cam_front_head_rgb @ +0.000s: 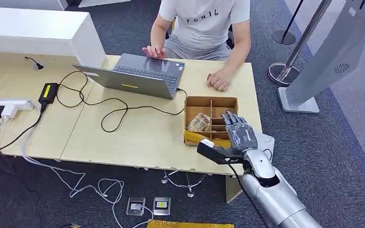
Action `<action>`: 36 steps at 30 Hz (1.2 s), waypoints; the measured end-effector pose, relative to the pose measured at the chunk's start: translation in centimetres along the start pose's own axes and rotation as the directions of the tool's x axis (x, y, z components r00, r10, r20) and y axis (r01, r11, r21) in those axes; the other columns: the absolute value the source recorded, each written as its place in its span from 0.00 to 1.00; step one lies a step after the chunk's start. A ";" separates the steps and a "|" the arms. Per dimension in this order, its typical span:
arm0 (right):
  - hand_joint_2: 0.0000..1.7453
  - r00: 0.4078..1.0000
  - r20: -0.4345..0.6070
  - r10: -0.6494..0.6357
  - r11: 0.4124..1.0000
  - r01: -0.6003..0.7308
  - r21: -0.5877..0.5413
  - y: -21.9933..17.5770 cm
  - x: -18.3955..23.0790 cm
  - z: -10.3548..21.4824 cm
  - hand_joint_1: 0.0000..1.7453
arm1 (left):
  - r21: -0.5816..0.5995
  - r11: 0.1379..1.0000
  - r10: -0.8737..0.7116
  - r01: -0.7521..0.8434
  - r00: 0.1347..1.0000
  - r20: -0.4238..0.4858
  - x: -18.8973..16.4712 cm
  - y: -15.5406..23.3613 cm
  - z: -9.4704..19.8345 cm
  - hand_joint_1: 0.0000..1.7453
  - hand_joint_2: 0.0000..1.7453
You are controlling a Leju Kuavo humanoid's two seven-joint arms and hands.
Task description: Pass the card to the sensor for recognition and then transmit it.
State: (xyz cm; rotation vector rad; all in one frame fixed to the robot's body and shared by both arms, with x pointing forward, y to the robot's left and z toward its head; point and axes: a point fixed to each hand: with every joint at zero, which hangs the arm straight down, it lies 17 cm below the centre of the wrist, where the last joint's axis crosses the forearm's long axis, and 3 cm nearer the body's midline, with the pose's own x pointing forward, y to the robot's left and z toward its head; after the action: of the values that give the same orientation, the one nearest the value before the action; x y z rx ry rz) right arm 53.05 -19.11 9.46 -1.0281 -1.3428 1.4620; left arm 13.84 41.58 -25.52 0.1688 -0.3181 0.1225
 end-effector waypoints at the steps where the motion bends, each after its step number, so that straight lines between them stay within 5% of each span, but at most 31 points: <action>1: 1.00 1.000 -0.001 0.000 1.000 0.000 -0.001 0.1 -0.1 0.0 0.93 | -0.001 1.000 0.000 0.000 1.000 0.000 0.0 0.0 0.0 0.00 0.00; 2: 1.00 1.000 0.000 -0.001 1.000 0.001 -0.003 0.1 0.0 0.0 1.00 | -0.001 1.000 0.000 0.000 1.000 0.000 0.0 0.0 0.0 0.00 0.00; 36: 1.00 1.000 -0.003 -0.019 1.000 0.019 0.023 2.2 -0.9 -0.8 1.00 | -0.001 1.000 -0.020 0.020 1.000 0.003 0.2 0.0 0.0 0.00 0.00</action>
State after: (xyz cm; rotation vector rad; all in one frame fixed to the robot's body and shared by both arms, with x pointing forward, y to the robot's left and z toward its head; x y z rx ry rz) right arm 53.87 -19.80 7.27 -0.9995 -1.3277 1.4581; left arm 13.99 41.63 -25.47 0.1712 -0.3192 0.1028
